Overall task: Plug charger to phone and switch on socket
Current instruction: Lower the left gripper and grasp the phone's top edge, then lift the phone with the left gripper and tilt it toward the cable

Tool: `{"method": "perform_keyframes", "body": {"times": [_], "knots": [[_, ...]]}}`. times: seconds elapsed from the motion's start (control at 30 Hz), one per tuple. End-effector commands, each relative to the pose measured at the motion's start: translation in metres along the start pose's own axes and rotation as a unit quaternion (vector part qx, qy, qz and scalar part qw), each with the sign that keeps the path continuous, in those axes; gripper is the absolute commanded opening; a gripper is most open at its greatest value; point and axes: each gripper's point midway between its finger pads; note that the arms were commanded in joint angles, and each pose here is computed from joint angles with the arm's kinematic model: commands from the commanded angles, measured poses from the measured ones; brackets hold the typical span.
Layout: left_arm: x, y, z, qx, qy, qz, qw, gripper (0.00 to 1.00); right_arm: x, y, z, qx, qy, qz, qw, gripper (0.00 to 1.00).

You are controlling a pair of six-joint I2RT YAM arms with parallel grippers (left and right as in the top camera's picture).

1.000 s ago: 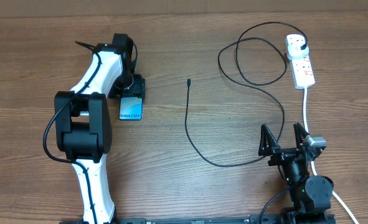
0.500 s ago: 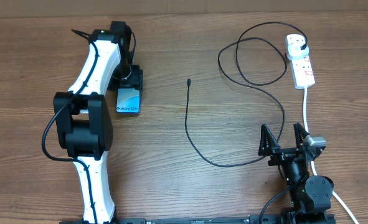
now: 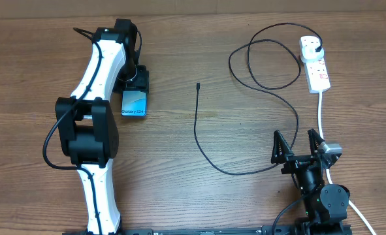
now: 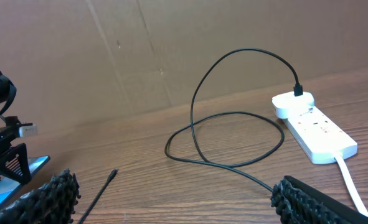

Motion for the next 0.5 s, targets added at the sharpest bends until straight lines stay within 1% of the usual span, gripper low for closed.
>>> {"method": "perform_keyframes", "body": {"times": [0.0,0.03,0.07,0.23,0.37,0.47], "knots": [[0.002,0.010,0.009,-0.018,0.006,0.000,1.000,0.19,-0.001,0.000,-0.002,-0.003,-0.002,-0.004,1.000,1.00],[0.002,0.010,0.009,-0.018,0.006,0.000,1.000,0.13,-0.001,0.000,-0.002,-0.003,-0.002,-0.004,1.000,1.00],[0.002,0.010,0.009,-0.017,0.006,0.000,1.000,0.04,-0.001,0.000,-0.002,-0.003,-0.002,-0.004,1.000,1.00],[0.002,0.010,0.008,-0.015,0.016,0.001,1.000,0.04,-0.001,0.000,-0.002,-0.003,-0.002,-0.004,1.000,1.00],[0.003,0.012,0.003,-0.007,0.056,0.001,0.998,0.04,-0.001,0.000,-0.002,-0.003,-0.002,-0.004,1.000,1.00],[-0.004,0.015,-0.003,0.009,0.092,-0.019,0.996,0.04,-0.001,0.000,-0.002,-0.003,-0.002,-0.004,1.000,1.00]]}}
Point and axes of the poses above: each gripper's point midway between its finger pads, its own y axis back along the fingers, its own x axis along the line the jaws close on, z = x × y, and after that the axes turned 9 degrees about y, right-handed
